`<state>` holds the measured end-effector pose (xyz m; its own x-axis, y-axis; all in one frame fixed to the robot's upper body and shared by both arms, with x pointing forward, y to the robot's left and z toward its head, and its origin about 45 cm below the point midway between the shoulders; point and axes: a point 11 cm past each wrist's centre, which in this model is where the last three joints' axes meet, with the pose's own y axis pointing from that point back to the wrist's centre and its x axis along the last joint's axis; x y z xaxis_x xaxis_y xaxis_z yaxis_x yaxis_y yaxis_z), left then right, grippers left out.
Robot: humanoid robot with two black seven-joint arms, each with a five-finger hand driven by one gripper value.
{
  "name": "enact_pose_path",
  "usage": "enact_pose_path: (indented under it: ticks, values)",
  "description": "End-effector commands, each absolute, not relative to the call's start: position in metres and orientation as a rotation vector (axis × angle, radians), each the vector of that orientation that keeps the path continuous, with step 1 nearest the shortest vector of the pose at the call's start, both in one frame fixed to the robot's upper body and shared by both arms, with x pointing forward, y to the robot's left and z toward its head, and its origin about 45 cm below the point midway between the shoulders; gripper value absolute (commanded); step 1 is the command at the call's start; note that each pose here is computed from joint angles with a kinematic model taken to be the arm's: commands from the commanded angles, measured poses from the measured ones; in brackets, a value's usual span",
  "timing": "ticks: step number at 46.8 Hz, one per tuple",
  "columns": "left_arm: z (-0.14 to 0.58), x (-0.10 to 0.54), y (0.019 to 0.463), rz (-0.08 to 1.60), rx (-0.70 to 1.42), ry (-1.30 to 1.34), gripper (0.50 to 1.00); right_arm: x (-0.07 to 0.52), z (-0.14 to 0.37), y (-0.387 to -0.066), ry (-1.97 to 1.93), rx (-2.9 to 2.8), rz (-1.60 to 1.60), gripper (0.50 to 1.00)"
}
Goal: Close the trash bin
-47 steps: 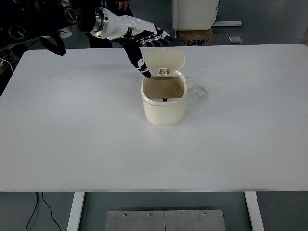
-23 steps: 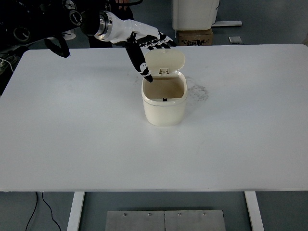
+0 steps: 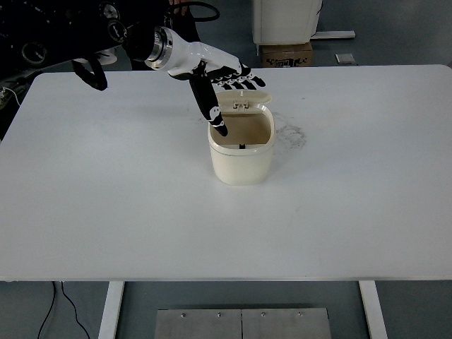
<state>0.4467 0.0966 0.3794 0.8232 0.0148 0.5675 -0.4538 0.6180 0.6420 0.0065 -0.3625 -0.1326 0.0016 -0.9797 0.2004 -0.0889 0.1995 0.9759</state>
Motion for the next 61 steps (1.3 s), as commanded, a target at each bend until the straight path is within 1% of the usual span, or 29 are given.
enact_pose_path:
  ticks: [1, 24, 61]
  values:
    - [0.376, 0.444, 0.094, 0.273, 0.877, -0.55, 1.0, 0.007, -0.133, -0.362, -1.354, 1.127, -1.007, 0.991]
    - [0.36, 0.427, 0.084, 0.213, 0.903, -0.515, 1.0, 0.007, -0.133, -0.362, -1.354, 1.127, -1.007, 0.991]
    - [0.335, 0.417, 0.092, 0.161, 0.989, -0.471, 1.0, 0.007, -0.133, -0.362, -1.354, 1.127, -1.007, 0.991]
